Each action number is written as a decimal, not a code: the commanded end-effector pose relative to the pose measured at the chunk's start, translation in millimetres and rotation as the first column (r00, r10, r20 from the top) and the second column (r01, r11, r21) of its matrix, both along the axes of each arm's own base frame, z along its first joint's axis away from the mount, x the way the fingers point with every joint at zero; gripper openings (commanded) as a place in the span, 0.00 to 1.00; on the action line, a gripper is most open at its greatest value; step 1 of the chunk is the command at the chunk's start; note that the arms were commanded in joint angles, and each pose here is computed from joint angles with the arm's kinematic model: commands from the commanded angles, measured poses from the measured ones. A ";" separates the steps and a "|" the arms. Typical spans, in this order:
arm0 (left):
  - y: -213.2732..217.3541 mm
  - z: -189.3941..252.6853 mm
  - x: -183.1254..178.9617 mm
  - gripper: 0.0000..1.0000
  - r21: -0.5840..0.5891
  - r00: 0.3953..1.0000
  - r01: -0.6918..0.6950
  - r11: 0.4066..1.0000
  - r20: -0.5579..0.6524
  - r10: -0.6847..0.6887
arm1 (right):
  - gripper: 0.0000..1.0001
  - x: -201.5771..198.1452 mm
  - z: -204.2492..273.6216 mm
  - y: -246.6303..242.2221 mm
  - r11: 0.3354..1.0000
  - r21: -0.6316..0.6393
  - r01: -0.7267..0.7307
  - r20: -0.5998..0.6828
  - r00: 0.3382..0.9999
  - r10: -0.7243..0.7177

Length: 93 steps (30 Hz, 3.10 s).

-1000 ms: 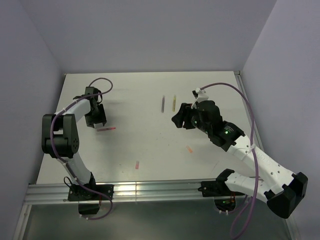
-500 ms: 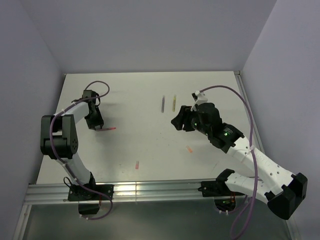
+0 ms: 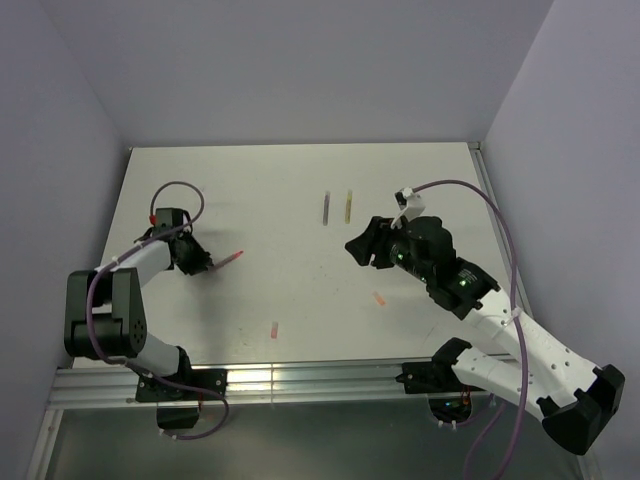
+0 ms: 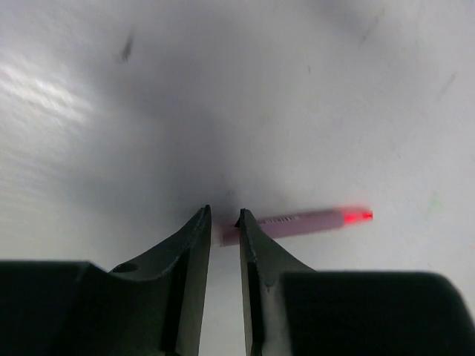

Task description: Insert the pens into the pen caps

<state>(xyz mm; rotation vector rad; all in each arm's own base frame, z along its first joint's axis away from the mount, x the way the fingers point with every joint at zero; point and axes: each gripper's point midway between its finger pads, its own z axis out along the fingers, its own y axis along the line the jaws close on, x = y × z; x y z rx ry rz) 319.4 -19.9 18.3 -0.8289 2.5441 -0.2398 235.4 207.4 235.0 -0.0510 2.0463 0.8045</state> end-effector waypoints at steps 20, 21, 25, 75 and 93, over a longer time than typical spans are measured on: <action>-45.3 49.2 9.1 0.46 -0.009 0.985 0.127 0.992 0.123 -0.125 | 0.62 1.9 3.9 -5.9 0.999 0.023 0.033 0.026 0.999 -0.034; -49.3 48.9 9.8 0.48 0.007 0.981 0.149 0.989 0.126 -0.149 | 0.61 2.2 2.2 -5.6 0.999 0.019 0.033 0.021 0.999 -0.034; -79.0 35.4 6.6 0.47 0.062 0.955 0.287 0.956 0.062 -0.290 | 0.61 3.3 2.2 -4.8 0.999 0.019 0.034 0.018 0.999 -0.034; -197.8 59.6 -34.1 0.00 -0.012 0.790 0.597 0.802 0.185 -0.585 | 0.62 13.5 0.4 7.0 0.999 0.041 0.027 0.008 1.000 -0.027; -272.9 212.5 -67.1 0.00 -0.129 0.378 0.892 0.434 0.740 -0.556 | 0.59 35.5 45.5 56.4 0.964 0.263 -0.049 0.022 0.999 0.045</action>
